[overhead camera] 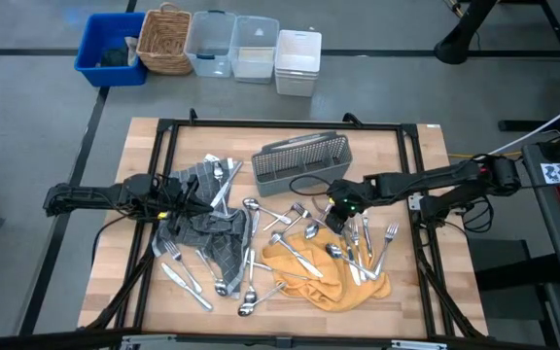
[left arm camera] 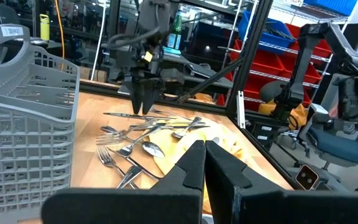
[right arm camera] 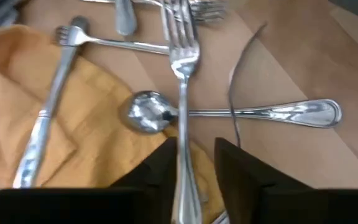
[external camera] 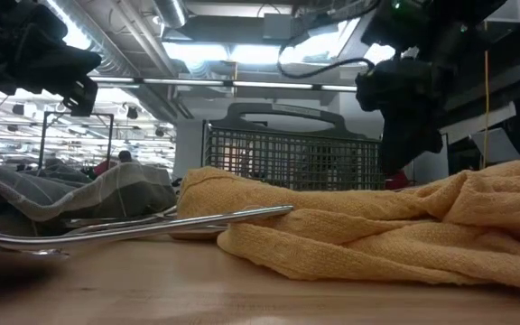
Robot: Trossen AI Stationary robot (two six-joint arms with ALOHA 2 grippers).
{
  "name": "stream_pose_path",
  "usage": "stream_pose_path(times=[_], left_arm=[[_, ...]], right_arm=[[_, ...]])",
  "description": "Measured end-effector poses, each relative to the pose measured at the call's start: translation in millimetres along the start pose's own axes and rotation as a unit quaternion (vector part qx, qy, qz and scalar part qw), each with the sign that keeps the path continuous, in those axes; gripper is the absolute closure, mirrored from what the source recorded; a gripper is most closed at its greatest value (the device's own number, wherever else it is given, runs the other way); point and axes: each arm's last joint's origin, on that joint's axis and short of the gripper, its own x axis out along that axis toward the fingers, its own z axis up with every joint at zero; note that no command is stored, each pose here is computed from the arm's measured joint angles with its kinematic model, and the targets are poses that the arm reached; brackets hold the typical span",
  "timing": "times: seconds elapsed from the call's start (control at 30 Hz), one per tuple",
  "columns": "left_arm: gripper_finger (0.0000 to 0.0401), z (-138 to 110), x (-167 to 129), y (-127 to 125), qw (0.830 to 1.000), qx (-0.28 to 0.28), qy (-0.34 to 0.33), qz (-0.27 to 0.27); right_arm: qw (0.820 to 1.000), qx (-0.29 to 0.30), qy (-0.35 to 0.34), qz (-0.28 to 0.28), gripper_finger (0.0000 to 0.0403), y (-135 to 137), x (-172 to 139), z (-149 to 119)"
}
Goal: Sort silverware
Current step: Put the silver fork into the gray utensil holder
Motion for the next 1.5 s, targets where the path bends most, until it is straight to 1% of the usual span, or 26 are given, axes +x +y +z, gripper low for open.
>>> stream_pose_path(times=[0.1,0.2,0.37,0.6,0.67,0.77,0.97,1.0,1.03,1.17,1.27,1.33,1.5], left_arm=[[0.0401,0.0,0.0,0.0,1.000,0.000,0.000,0.000],[0.0401,0.0,0.0,0.0,1.000,0.000,0.000,0.000],[0.0401,-0.1,0.0,0.0,1.000,0.000,0.000,0.000],[0.0401,-0.1,0.0,0.0,1.000,0.000,0.001,0.000],[0.0401,-0.1,0.0,0.0,1.000,0.000,0.001,0.000],[0.0401,-0.1,0.0,0.0,1.000,0.000,0.001,0.000],[0.0401,-0.1,0.0,0.0,1.000,0.000,0.001,0.000],[0.0401,-0.1,0.0,0.0,1.000,0.000,0.001,0.000],[0.0401,-0.1,0.0,0.0,1.000,0.000,0.001,0.000],[0.0401,-0.1,0.0,0.0,1.000,0.000,0.001,0.000],[0.0401,-0.2,0.0,0.0,1.000,0.000,0.001,0.000],[0.0401,-0.1,0.0,0.0,1.000,0.000,0.001,0.000],[0.0401,-0.2,0.0,0.1,1.000,0.000,0.001,0.001]], right_arm=[[1.000,-0.007,0.009,-0.019,0.0262,-1.8,8.8,-0.8],[0.999,-0.027,0.020,-0.035,0.0253,-3.8,17.9,-1.9],[0.996,-0.050,0.032,-0.064,0.0251,-7.3,30.7,-3.8],[0.994,-0.053,0.050,-0.085,0.0252,-10.7,43.3,-6.5],[0.993,-0.053,0.055,-0.088,0.0261,-11.5,46.2,-7.3],[0.993,-0.053,0.059,-0.090,0.0291,-12.1,48.5,-7.9],[0.993,-0.051,0.059,-0.090,0.0383,-12.0,48.6,-7.8],[0.993,-0.052,0.058,-0.088,0.0391,-11.7,48.6,-7.6],[0.993,-0.051,0.060,-0.085,0.0393,-11.5,48.6,-7.6],[0.995,-0.049,0.063,-0.061,0.0381,-9.2,48.3,-6.8],[0.995,-0.048,0.063,-0.053,0.0392,-8.3,45.7,-6.4],[0.996,-0.048,0.059,-0.047,0.0396,-7.3,42.3,-5.6],[0.998,-0.048,0.035,-0.030,0.0389,-3.9,28.4,-2.4]])
